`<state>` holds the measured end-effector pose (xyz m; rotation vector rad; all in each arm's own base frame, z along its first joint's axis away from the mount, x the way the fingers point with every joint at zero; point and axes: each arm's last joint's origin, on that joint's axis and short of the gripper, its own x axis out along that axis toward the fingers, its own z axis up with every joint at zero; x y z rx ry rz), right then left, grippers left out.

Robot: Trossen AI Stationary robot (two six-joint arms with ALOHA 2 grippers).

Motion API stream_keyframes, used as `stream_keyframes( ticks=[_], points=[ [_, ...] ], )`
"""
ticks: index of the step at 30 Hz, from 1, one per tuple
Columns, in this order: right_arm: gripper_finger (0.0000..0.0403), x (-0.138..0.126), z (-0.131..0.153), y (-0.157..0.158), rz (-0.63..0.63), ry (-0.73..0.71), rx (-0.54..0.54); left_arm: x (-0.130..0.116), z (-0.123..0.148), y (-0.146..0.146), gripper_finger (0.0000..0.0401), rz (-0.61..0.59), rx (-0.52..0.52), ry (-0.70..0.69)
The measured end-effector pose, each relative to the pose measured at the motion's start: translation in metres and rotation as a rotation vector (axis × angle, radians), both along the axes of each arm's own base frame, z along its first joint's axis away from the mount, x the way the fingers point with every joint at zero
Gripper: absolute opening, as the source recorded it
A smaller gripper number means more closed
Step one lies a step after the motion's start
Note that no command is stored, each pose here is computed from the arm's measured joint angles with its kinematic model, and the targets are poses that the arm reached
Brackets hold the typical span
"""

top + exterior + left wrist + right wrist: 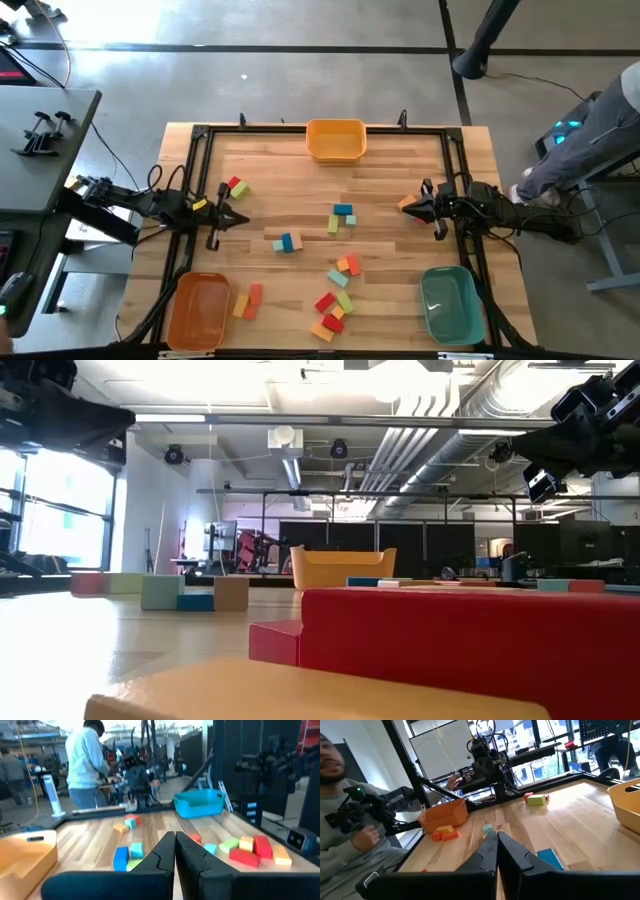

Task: Sort blocks by size
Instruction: Put the large orange rectangle block into the green bin

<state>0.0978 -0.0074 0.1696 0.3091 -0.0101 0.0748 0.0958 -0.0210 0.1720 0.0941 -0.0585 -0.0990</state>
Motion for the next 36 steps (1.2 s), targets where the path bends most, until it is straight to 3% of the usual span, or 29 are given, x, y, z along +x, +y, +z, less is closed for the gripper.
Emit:
stream_keyframes(
  ticks=[30, 34, 36],
  points=[
    [0.0000, 0.0000, 0.0000, 0.0000, 0.000, 0.000, 0.000, -0.0001, 0.0007, 0.0000, 0.0000, -0.002, -0.025, -0.004],
    [0.0000, 0.0000, -0.0001, 0.0000, -0.002, -0.006, -0.086, -0.0001, 0.0007, 0.0000, 0.0000, -0.002, -0.025, -0.004],
    [0.0000, 0.0000, 0.0000, 0.0000, -0.002, -0.005, -0.065, -0.0001, 0.0007, 0.0000, 0.0000, -0.002, -0.025, -0.004]
  ],
)
